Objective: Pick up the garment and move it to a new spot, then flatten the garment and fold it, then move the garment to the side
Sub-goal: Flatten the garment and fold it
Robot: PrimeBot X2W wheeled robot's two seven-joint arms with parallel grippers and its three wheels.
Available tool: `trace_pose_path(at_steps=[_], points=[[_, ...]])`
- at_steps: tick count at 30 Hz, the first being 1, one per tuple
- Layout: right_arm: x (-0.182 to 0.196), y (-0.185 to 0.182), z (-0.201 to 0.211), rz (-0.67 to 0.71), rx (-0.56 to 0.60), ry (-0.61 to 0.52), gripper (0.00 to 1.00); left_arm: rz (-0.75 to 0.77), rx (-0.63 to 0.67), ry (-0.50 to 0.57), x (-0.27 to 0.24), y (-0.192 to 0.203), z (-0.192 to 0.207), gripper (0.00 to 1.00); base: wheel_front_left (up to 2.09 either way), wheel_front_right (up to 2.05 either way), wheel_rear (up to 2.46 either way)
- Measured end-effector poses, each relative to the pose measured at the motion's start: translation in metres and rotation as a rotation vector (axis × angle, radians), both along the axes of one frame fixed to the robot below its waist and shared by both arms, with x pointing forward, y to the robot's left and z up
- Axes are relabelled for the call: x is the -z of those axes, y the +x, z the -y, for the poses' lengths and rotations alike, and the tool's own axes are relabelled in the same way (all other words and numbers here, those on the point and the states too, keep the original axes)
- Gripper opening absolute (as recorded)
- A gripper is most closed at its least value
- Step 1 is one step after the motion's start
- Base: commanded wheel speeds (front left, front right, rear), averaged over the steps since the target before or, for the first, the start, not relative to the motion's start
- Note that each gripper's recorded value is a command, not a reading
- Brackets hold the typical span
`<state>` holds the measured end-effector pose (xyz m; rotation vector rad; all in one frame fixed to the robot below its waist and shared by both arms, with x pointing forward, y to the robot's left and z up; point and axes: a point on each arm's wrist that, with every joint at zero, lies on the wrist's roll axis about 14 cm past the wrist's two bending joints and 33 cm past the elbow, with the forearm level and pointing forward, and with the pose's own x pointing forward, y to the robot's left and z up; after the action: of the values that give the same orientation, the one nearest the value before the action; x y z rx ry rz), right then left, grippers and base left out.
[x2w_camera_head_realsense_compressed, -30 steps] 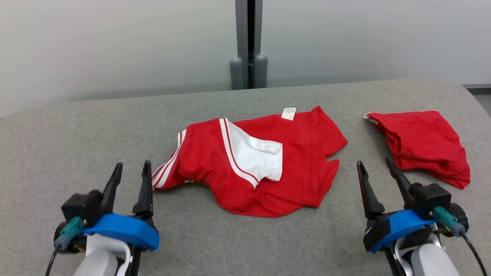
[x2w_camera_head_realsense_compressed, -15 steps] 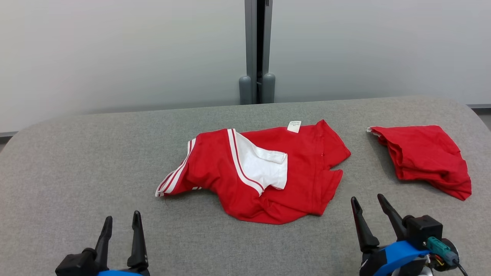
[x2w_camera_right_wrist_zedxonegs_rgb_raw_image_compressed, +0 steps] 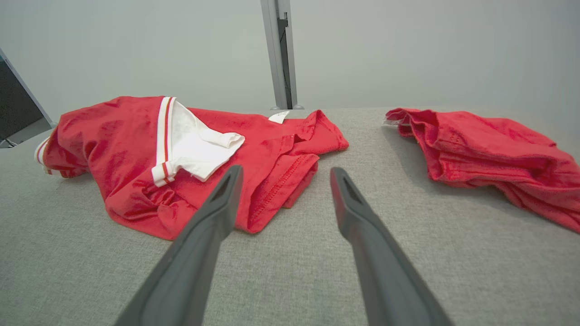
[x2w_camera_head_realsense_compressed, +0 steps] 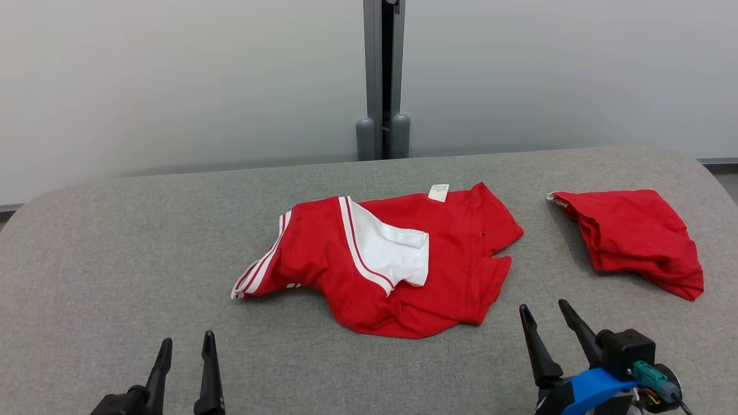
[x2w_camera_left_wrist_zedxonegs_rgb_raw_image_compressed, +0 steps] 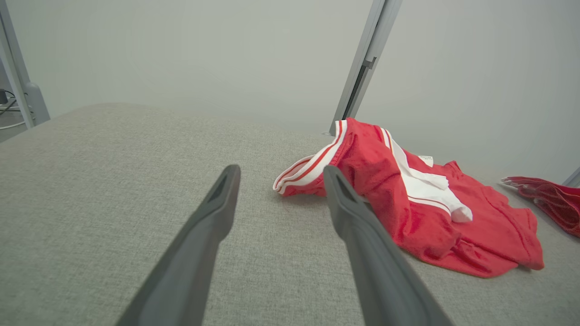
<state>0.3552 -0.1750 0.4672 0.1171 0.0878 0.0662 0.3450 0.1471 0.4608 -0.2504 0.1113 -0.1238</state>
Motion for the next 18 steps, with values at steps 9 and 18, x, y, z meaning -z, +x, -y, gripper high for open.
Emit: trace_pose_path(at_steps=[9, 18], points=[[0.000, 0.001, -0.002, -0.001, -0.007, -0.001, 1.00, -0.008, 0.003, 0.002, 0.003, -0.002, 0.001, 1.00, 0.00, 0.00, 0.00], [-0.016, 0.034, -0.017, 0.008, -0.074, -0.085, 1.00, -0.032, 0.003, 0.004, 0.009, 0.000, 0.001, 1.00, 0.00, 0.00, 0.00]])
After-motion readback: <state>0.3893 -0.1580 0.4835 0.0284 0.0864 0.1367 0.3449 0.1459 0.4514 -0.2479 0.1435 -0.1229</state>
